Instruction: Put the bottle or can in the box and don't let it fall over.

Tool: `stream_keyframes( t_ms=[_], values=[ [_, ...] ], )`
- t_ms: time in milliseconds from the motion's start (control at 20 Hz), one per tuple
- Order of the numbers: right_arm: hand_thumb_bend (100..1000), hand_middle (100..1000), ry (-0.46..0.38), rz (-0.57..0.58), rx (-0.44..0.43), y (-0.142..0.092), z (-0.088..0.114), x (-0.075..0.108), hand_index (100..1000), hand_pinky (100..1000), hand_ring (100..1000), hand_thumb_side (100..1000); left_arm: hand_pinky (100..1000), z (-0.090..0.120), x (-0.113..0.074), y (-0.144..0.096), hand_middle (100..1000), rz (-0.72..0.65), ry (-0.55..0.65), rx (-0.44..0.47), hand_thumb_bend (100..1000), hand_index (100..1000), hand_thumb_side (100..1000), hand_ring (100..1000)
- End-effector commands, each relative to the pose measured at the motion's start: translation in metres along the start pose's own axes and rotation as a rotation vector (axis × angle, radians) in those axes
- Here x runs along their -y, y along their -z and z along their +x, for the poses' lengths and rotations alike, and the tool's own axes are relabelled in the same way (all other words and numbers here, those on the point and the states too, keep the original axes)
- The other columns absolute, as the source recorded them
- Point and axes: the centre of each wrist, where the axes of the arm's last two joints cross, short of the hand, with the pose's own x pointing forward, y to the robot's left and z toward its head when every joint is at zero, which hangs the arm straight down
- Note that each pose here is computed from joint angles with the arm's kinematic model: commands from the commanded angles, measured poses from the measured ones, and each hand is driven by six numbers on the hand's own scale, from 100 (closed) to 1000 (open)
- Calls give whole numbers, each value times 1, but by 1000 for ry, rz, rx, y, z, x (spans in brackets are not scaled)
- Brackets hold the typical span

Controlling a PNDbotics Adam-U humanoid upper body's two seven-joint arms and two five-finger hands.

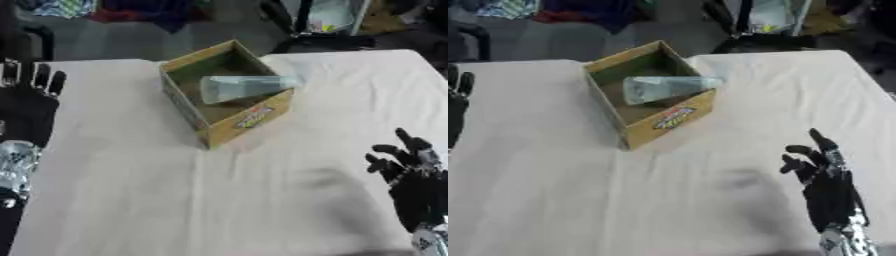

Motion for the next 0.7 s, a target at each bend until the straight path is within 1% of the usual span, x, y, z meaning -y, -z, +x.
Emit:
stream_keyframes(
  t_ms=[50,150,250,450,700],
  values=[
    [100,609,-15,16,5,1,5,3,1000,892,438,836,517,4,4,-12,264,56,35,6,297,1000,856,495],
    [100,609,-11,21,-3,0,3,2,1000,892,438,835,523,4,6,-27,273,103,57,-17,295,1000,868,510],
    [100,609,-8,26,-6,0,3,2,1000,892,438,834,525,3,11,-35,276,134,74,-38,309,1000,867,515],
    [100,608,-6,28,-11,-1,2,2,1000,892,438,835,524,-3,20,-36,281,175,109,-65,337,998,856,511],
    [100,608,-3,29,-10,-1,2,2,1000,892,438,835,529,-10,30,-34,314,216,169,-89,332,991,866,544]
  ],
)
